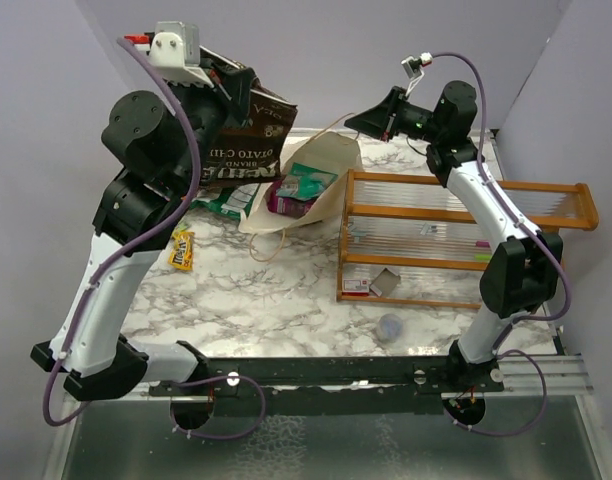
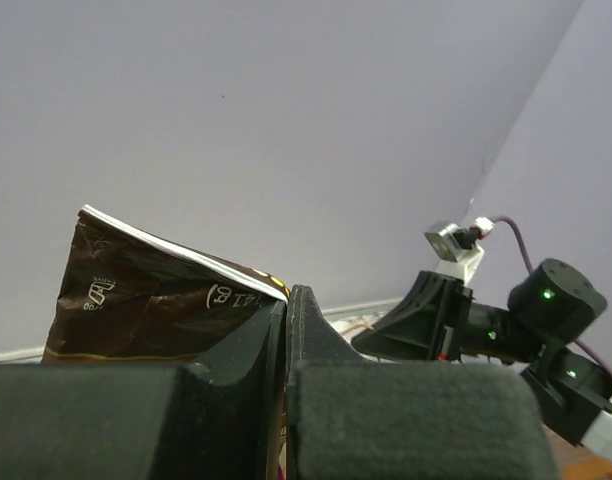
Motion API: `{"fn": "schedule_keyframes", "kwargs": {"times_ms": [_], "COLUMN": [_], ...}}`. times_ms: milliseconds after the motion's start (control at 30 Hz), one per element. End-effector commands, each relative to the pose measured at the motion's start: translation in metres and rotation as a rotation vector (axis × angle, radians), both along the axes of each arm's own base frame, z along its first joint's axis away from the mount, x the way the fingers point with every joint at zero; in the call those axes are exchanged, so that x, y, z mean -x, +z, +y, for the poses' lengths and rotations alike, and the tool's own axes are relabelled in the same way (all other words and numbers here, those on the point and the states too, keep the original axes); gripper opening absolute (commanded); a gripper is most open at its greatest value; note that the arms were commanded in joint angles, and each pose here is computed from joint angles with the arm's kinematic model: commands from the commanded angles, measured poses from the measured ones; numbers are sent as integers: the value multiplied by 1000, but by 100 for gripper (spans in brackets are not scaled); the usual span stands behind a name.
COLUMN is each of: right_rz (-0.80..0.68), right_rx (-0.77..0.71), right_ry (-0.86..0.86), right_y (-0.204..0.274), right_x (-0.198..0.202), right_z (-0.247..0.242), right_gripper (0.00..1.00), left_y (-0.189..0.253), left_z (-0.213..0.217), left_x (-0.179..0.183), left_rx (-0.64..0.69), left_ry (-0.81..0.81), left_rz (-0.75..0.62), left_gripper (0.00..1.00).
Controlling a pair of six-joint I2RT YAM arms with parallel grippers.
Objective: Take the snacks out of the paper bag
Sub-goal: Take out the snack from the paper bag, then place the snack at the center of the board.
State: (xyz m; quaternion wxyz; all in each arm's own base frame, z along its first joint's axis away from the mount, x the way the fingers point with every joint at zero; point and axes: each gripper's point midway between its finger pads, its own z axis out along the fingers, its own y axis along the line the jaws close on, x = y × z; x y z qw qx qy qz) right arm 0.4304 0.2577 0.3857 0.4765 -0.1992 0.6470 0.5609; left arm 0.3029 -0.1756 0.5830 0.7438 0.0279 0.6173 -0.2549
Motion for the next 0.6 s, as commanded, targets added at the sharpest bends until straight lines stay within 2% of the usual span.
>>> {"fn": "schedule_keyframes", "kwargs": {"times_ms": [0, 233, 567], "right_rz": [-56, -70, -90], "right_rx": [2, -5, 4], "right_ry": [-14, -18, -32], "right_y": [17, 25, 34], "right_x": [2, 8, 16], "right_z": [-3, -5, -10], "right_gripper": [1, 1, 1], "left_y": [9, 23, 4], "left_z": [18, 51, 74], "left_x": [-31, -99, -204], "left_rx": [-73, -61, 18], "left_ry": [142, 207, 143], "left_rz": [-30, -48, -88], "left_gripper": [0, 0, 0]}}
